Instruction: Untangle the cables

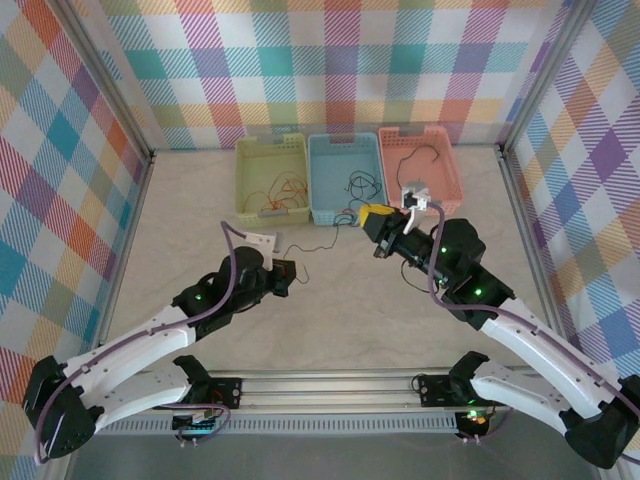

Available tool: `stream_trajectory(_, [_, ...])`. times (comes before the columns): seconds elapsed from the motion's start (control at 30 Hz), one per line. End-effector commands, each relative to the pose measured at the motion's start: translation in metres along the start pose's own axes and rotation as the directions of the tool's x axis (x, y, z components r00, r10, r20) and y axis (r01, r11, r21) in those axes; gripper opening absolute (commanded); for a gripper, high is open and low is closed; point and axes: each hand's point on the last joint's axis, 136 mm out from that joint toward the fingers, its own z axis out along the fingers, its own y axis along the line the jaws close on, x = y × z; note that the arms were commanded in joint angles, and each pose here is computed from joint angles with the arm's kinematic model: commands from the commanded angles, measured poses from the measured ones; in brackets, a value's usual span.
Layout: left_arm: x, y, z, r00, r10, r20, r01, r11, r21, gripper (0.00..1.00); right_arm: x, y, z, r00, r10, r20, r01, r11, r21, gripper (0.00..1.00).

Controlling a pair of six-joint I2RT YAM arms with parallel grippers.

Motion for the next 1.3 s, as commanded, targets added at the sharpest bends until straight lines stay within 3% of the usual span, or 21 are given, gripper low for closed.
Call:
stream_trajectory(0.0, [-0.012,0.027,-0.017,0.996,-0.027,0.09,0.04,0.989,-0.14,0.0,0.04,-0.071,-0.008,0.983,-0.14,-0.115,0.166,0.951,0.261,0.0])
stream_trajectory(0.2, [-0.026,0.05,-0.043,0.976,-0.056,0.209,0.105,0.967,-0.232,0.0,0.086,-0.131,-0.016,0.967,-0.116,-0.226,0.203,0.889,0.411,0.0])
stream_trajectory(0.4, [-0.034,0.092,-0.082,0.928,-0.093,0.361,0.239,0.891,-0.385,0.0,0.134,-0.16,-0.008,0.911,-0.129,-0.391,0.306,0.848,0.433,0.0])
stream_trajectory(0.77, [-0.038,0.09,-0.092,0.913,-0.111,0.393,0.261,0.899,-0.352,0.0,0.159,-0.189,-0.005,0.809,-0.226,-0.542,0.498,0.754,0.429,0.0])
stream_trajectory(0.9, [-0.04,0.086,-0.093,0.912,-0.117,0.393,0.258,0.909,-0.328,0.0,0.161,-0.199,-0.007,0.745,-0.276,-0.607,0.594,0.689,0.416,0.0])
stream_trajectory(1.17, [-0.042,0.083,-0.102,0.898,-0.133,0.42,0.266,0.924,-0.276,0.0,0.16,-0.208,-0.01,0.737,-0.282,-0.615,0.619,0.646,0.447,0.09])
stream_trajectory(1.27, [-0.042,0.078,-0.1,0.901,-0.135,0.413,0.257,0.932,-0.256,0.0,0.158,-0.211,-0.01,0.743,-0.276,-0.61,0.617,0.636,0.463,0.16])
